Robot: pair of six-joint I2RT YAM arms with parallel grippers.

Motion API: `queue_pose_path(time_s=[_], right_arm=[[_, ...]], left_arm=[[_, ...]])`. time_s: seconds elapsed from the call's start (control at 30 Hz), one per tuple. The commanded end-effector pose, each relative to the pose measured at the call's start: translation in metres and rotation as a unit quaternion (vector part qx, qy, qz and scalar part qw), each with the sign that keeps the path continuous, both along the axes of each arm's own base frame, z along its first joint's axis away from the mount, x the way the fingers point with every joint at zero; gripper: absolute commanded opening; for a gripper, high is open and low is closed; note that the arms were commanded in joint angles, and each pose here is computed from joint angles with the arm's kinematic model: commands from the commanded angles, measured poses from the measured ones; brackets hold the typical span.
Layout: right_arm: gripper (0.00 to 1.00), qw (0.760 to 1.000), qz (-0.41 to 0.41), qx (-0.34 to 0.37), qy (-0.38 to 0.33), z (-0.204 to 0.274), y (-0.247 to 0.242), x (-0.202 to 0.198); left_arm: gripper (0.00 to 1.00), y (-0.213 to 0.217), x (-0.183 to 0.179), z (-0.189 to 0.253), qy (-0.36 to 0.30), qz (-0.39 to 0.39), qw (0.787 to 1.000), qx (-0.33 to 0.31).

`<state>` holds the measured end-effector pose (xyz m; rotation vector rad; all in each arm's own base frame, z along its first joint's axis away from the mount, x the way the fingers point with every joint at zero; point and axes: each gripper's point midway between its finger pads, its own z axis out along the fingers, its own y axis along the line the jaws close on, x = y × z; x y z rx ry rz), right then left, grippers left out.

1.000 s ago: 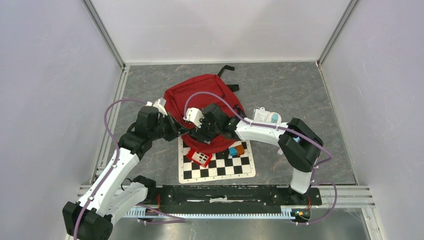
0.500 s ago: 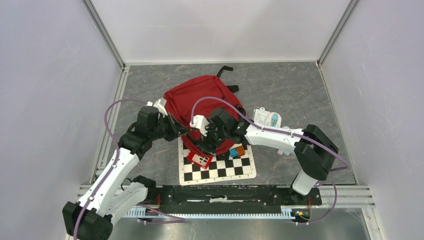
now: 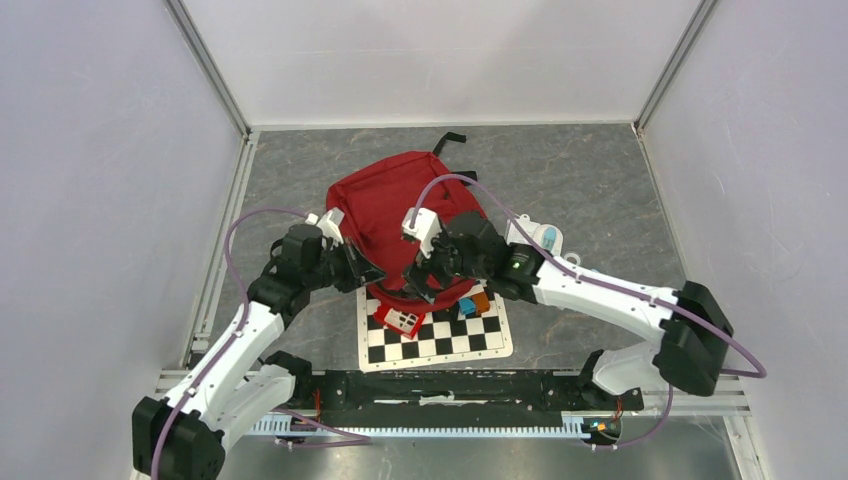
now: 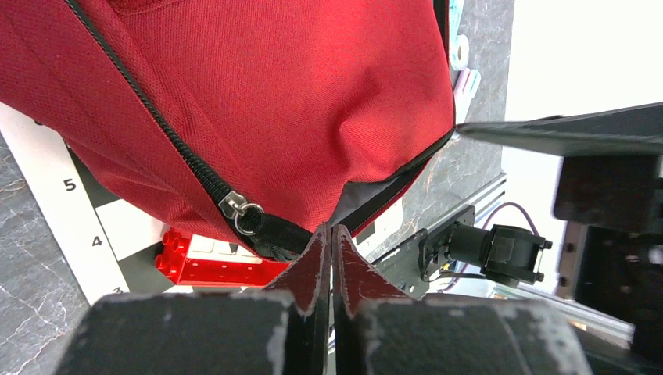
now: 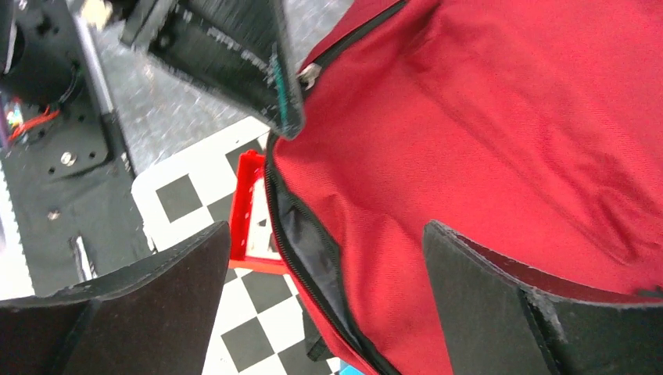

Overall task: Pack the student bag
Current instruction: Zip the student bag at the center of the board.

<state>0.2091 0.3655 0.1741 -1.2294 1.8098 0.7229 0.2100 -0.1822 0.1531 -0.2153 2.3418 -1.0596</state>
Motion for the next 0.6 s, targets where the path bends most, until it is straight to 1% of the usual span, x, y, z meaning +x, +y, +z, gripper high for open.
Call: queue_pose_path(time_s=[0.0, 0.1, 0.13, 0.17, 0.27, 0.37, 0.4, 0.5, 0.57], right_arm=[[0.98, 0.994, -0.087, 0.041, -0.052, 0.028, -0.016, 0.023], [0.98, 0.991, -0.112, 0.051, -0.049, 0.026, -0.022, 0.025], [0.98, 0.990, -0.124, 0.051, -0.048, 0.025, -0.025, 0.028], [0.98, 0.988, -0.139, 0.052, -0.043, 0.024, -0.027, 0.030], [0.98, 0.980, -0.189, 0.061, -0.026, 0.023, -0.033, 0.037], [0.98, 0.976, -0.204, 0.074, -0.006, 0.021, -0.031, 0.037], [0.98, 0.976, -0.202, 0.076, 0.002, 0.019, -0.030, 0.035], [0.98, 0.976, -0.190, 0.105, 0.014, 0.025, -0.020, 0.032], [0.97, 0.977, -0.179, 0.115, 0.025, 0.025, -0.013, 0.029]], left_arm=[[0.02, -0.012, 0.005, 0.011, -0.036, -0.022, 0.999, -0.030], [0.02, -0.014, 0.009, 0.000, -0.016, -0.008, 0.999, -0.037], [0.04, -0.015, 0.009, -0.002, -0.012, -0.010, 0.999, -0.038], [0.07, -0.016, 0.010, -0.003, -0.011, -0.012, 0.999, -0.039], [0.24, -0.013, 0.013, 0.007, -0.028, -0.009, 0.999, -0.029], [0.46, -0.005, 0.017, 0.027, -0.062, 0.001, 0.998, -0.007], [0.52, -0.002, 0.016, 0.033, -0.068, 0.000, 0.998, 0.002], [0.63, 0.005, 0.016, 0.047, -0.075, 0.000, 0.997, 0.030], [0.66, 0.014, 0.016, 0.047, -0.068, 0.008, 0.996, 0.061]])
